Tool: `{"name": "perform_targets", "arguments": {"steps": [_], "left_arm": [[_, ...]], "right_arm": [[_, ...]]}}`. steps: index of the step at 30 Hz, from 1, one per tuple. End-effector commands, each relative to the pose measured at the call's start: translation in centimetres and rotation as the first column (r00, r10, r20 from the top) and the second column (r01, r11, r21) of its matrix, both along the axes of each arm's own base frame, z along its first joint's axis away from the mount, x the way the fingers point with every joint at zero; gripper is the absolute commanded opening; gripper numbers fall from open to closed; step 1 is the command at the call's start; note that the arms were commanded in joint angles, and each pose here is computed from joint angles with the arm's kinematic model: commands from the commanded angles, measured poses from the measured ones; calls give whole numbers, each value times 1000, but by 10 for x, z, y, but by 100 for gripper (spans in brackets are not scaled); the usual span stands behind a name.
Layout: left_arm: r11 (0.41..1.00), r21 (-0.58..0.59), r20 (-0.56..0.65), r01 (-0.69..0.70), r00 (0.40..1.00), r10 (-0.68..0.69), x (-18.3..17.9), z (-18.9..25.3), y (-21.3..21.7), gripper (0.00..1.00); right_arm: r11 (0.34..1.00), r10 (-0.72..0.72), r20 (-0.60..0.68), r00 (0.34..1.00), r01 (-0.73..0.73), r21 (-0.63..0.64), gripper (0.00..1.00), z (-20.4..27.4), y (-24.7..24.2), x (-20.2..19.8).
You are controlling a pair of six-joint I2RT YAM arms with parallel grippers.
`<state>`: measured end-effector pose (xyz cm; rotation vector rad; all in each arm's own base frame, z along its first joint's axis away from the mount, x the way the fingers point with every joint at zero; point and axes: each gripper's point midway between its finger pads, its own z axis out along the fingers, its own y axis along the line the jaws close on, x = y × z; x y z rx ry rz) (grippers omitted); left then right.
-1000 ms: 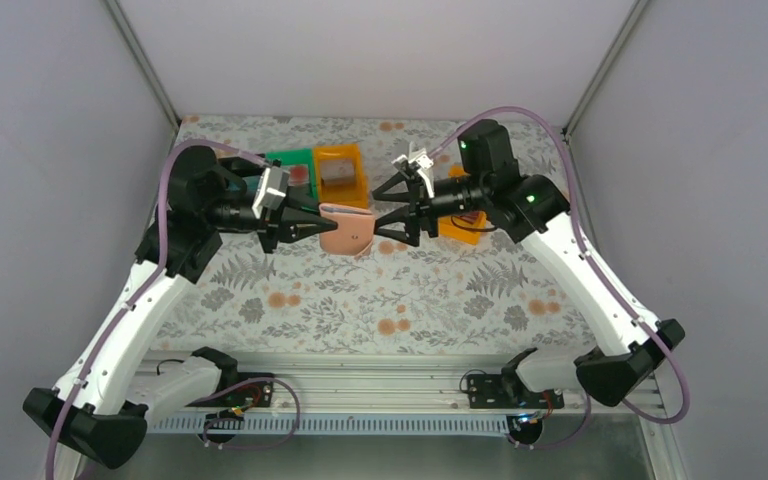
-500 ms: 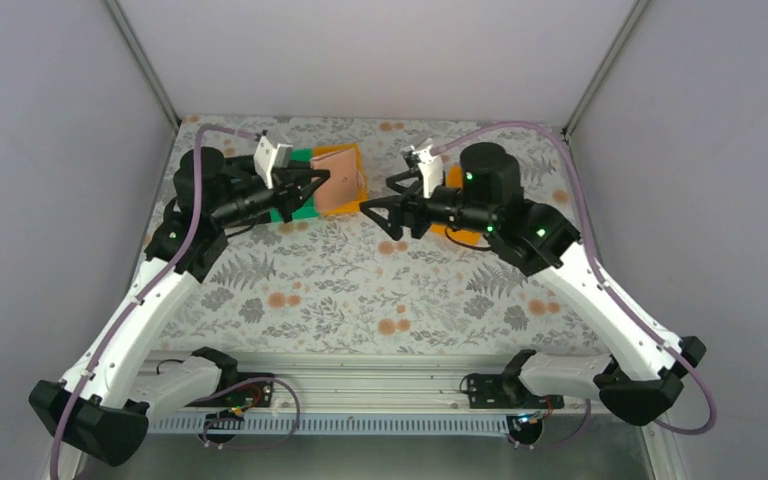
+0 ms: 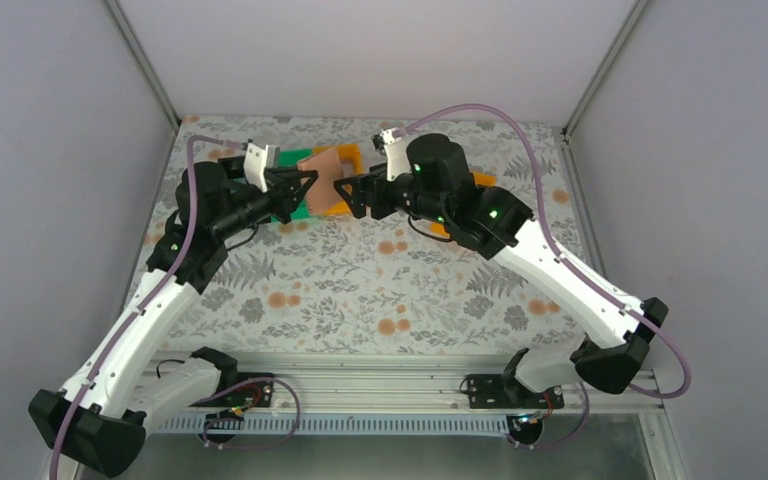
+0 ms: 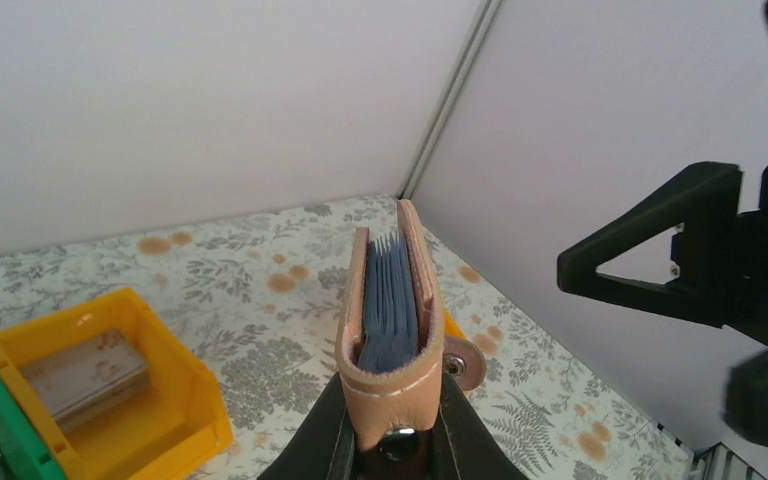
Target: Take the credit cards out of the card holder
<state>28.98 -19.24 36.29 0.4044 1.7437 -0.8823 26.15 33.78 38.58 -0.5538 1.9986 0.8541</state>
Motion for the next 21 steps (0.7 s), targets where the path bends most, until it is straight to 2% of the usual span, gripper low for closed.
{"name": "perform_targets", "arguments": {"steps": [1, 21], "left_arm": [[998, -57, 73, -15, 997, 19, -6, 25, 5, 2], [995, -95, 83, -3, 997, 11, -21, 23, 9, 2]], "right_arm": [[996, -87, -6, 996, 87, 32, 84, 11, -5, 7], [999, -36, -10, 999, 35, -21, 90, 0, 3, 8]]}}
